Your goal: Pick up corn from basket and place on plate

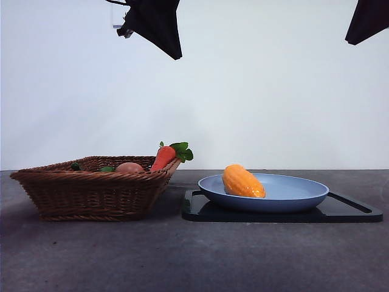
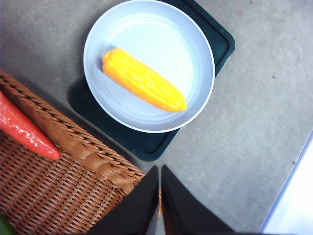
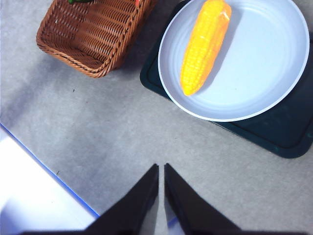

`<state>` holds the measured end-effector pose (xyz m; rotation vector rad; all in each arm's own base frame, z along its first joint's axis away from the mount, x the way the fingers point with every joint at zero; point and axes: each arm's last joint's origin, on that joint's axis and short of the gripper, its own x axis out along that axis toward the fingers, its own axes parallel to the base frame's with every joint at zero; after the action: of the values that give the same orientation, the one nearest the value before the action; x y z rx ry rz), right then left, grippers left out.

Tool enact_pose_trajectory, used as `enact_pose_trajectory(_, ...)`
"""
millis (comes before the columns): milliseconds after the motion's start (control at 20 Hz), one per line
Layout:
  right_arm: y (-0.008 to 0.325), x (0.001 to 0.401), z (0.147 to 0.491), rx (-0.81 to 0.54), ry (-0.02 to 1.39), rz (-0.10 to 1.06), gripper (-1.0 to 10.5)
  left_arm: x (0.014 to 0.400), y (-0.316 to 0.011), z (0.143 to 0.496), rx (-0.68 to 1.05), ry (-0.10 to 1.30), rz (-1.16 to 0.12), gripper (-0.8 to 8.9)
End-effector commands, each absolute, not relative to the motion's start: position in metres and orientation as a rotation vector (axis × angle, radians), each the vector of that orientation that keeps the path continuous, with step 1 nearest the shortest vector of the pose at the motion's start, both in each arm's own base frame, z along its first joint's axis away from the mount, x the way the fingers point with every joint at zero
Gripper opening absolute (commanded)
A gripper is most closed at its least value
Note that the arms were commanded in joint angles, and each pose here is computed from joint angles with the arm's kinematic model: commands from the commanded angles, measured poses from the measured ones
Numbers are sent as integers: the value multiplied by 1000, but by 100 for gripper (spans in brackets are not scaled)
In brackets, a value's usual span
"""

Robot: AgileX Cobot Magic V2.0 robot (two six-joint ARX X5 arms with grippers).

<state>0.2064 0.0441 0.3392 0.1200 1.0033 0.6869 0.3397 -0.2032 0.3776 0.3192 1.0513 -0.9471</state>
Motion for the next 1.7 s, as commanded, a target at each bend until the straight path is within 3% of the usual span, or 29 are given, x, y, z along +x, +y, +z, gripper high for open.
enact_pose_trajectory(50,45,210,344,100,972,700,2,338,-204,384,307,1039,-949,8)
enact_pose_trajectory(300,45,214,346,87,919,700,2,344,-208,388,305,950,-952,8)
enact_pose_trajectory(750,47,225,355,52,768,707,2,365,-216,408,294,614,-939,8)
enact_pose_trajectory(900,47,230,360,37,698,709,2,348,-204,434,361,510,-949,8)
enact_pose_trajectory(1100,48,235,366,17,611,711,2,305,-156,495,363,322,-868,8)
enact_pose_trajectory(1300,48,240,373,-2,521,707,2,262,-83,539,258,228,-667,8)
enact_pose_trajectory(1500,47,243,379,-19,445,699,2,221,-29,551,233,163,-472,8)
enact_pose_trajectory(1700,47,246,383,-32,390,695,2,184,2,528,221,65,-309,8)
